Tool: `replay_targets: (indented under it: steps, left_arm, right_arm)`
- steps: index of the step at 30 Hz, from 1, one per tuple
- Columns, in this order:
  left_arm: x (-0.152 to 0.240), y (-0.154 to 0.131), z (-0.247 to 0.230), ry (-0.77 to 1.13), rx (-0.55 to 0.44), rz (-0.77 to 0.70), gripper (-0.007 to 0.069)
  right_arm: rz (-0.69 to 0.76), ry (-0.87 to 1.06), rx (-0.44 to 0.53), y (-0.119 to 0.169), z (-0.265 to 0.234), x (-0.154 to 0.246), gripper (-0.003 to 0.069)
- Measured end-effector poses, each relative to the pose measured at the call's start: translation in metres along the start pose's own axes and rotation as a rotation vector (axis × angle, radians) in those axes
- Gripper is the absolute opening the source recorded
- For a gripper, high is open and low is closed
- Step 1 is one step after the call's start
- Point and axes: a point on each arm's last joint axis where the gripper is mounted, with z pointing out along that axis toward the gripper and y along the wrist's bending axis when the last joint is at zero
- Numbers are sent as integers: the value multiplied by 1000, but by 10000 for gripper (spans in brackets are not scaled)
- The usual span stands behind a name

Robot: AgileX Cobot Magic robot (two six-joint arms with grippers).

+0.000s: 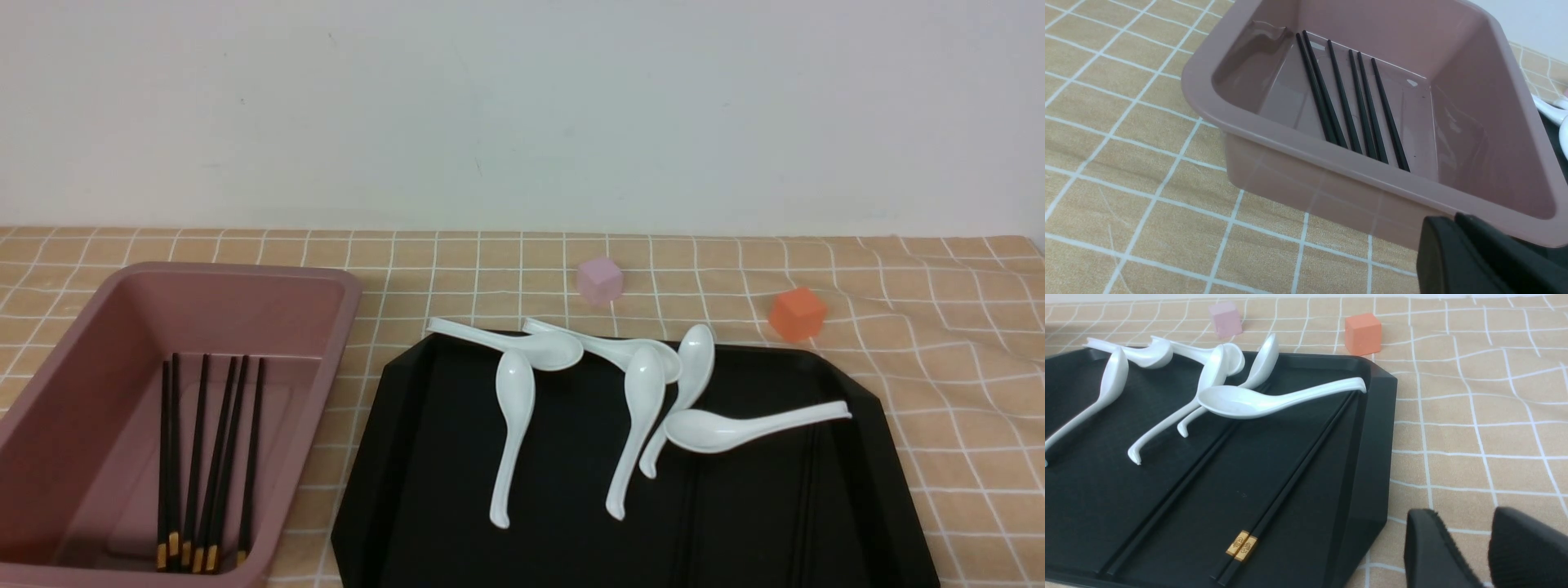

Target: On brown tablecloth take chopsticks from black tray and put them in box.

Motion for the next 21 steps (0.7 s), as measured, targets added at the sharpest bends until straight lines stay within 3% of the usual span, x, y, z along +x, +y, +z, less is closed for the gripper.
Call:
replay_targets:
  steps: [21]
  left_arm:
    - [0, 0, 0, 0, 0, 0, 61]
  right_arm:
    - [0, 0, 0, 0, 0, 0, 240]
